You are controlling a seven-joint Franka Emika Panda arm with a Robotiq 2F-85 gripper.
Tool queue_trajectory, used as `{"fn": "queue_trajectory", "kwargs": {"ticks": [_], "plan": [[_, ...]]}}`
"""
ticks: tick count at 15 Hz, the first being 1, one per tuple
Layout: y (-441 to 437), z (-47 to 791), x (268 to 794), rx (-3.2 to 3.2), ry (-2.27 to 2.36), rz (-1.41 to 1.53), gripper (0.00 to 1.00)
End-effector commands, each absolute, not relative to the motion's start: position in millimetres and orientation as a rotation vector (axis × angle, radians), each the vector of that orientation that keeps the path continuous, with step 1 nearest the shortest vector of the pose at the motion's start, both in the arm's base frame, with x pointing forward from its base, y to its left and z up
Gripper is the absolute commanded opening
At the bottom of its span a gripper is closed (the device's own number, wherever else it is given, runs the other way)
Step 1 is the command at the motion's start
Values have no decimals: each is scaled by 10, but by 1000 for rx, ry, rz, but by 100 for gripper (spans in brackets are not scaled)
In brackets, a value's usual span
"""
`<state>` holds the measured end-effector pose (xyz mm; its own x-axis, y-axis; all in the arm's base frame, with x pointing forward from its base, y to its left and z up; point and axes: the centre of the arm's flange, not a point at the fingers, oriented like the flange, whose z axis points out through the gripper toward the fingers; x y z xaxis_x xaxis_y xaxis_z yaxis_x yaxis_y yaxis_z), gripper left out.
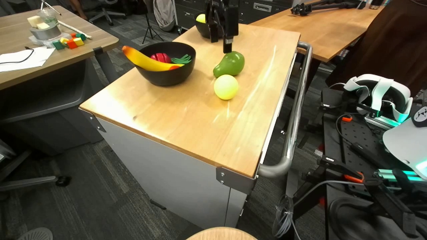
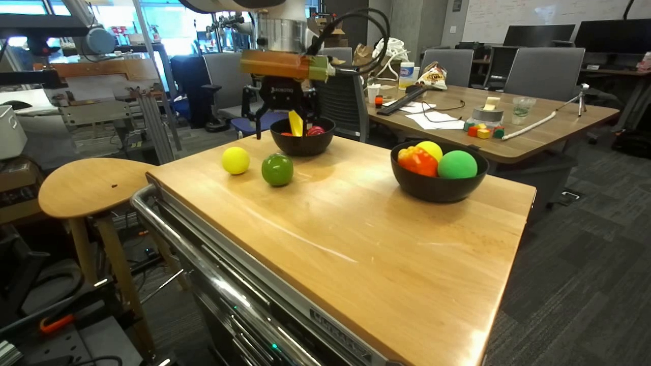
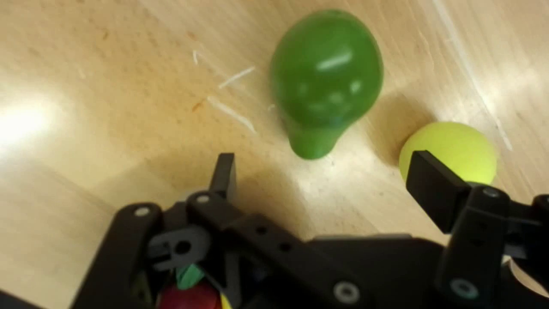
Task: Remove the fruits and vegetables from the two black bowls
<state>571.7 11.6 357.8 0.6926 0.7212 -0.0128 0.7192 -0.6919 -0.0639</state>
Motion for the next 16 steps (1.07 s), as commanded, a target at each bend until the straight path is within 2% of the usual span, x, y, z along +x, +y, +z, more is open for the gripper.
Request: {"fn": "queue_trajectory", "kwargs": {"ticks": [1, 6, 7, 8, 14, 16], "plan": [[471, 4358, 5872, -2836, -1304, -56, 100], [666, 4504, 6360, -2810, -1296, -23, 100], [645, 4447, 6451, -2812, -1258, -9, 94], [618, 4383, 6531, -2814, -1216, 11, 74], [394, 3853, 6923, -2780, -1051, 81, 27], [406, 3744, 6981, -2760, -1040, 81, 64]]}}
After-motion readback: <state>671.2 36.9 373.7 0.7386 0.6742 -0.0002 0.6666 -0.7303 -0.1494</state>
